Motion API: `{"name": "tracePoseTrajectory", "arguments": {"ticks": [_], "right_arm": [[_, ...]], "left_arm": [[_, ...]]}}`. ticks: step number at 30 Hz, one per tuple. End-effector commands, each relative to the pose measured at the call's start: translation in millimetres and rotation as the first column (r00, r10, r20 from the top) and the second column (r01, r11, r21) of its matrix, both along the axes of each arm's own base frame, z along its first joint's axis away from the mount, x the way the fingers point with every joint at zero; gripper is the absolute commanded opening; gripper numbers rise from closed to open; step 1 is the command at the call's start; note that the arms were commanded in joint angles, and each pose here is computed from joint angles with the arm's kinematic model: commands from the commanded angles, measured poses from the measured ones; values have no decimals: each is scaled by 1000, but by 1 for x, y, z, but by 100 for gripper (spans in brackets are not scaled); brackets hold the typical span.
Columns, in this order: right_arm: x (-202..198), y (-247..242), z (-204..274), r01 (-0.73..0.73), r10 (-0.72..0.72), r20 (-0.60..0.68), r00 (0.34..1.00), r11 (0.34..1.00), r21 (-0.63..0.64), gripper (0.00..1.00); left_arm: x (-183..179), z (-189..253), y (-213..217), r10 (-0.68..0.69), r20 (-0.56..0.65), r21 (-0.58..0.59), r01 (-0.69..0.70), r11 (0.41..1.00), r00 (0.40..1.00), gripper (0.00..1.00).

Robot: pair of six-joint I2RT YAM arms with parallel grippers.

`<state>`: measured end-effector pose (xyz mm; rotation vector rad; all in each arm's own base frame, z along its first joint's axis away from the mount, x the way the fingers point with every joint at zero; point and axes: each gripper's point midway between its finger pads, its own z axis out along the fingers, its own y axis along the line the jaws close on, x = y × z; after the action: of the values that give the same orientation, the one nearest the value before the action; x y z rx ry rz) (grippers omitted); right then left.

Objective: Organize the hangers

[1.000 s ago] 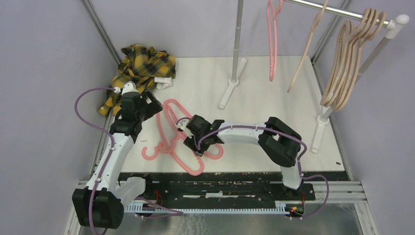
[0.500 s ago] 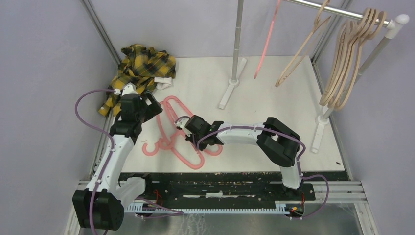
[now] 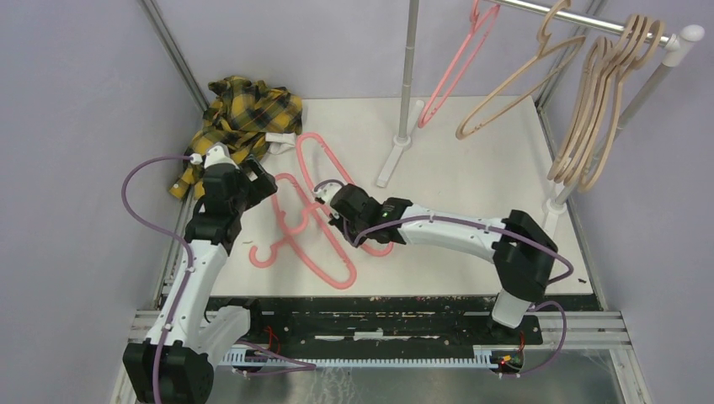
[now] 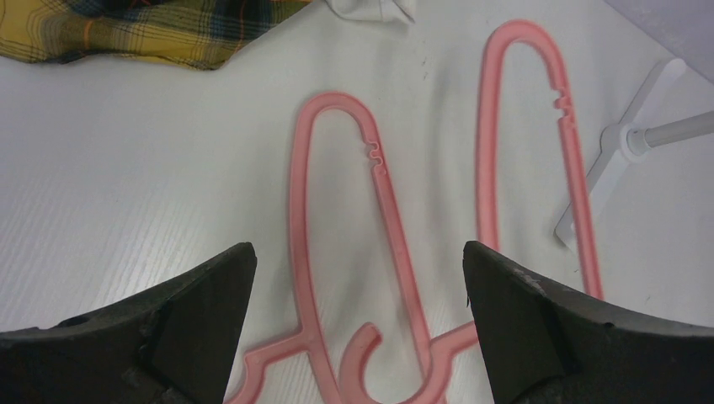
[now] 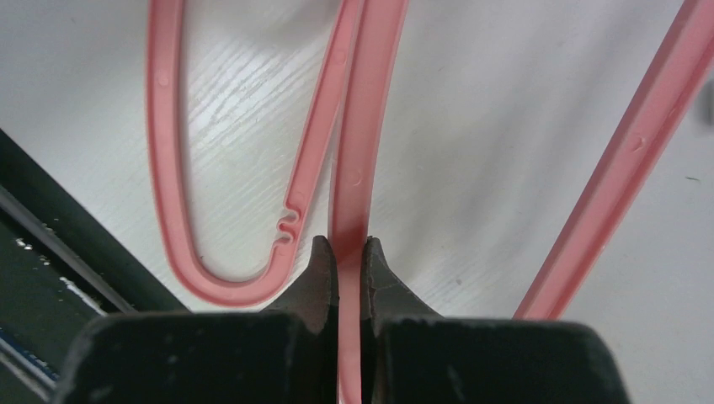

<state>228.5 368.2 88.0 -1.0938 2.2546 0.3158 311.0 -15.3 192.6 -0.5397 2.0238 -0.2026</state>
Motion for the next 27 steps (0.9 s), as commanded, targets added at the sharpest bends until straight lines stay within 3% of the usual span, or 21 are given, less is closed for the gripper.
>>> {"name": "tracePoseTrajectory", "arguments": {"ticks": [1, 7, 14, 20, 27], "right_arm": [[23, 2, 91, 106, -127, 98, 987, 975, 197, 0], [35, 3, 174, 190, -254, 71, 964, 854, 484, 0], [48, -27, 312, 221, -495, 62, 867, 493, 841, 0], [45, -47, 369, 178, -550, -37, 835, 206, 962, 1], [48, -48, 364, 218, -543, -150, 826, 63, 974, 1]], "left_arm": [[1, 20, 8, 35, 74, 10, -36, 999, 997, 99], [-1, 26, 8, 35, 89, 13, -36, 999, 995, 99], [4, 26, 1, -3, 83, -1, 3, 1000, 997, 99], [4, 26, 1, -20, 79, 20, 18, 1000, 997, 99], [2, 14, -1, -40, 53, 26, 39, 999, 998, 99]]}}
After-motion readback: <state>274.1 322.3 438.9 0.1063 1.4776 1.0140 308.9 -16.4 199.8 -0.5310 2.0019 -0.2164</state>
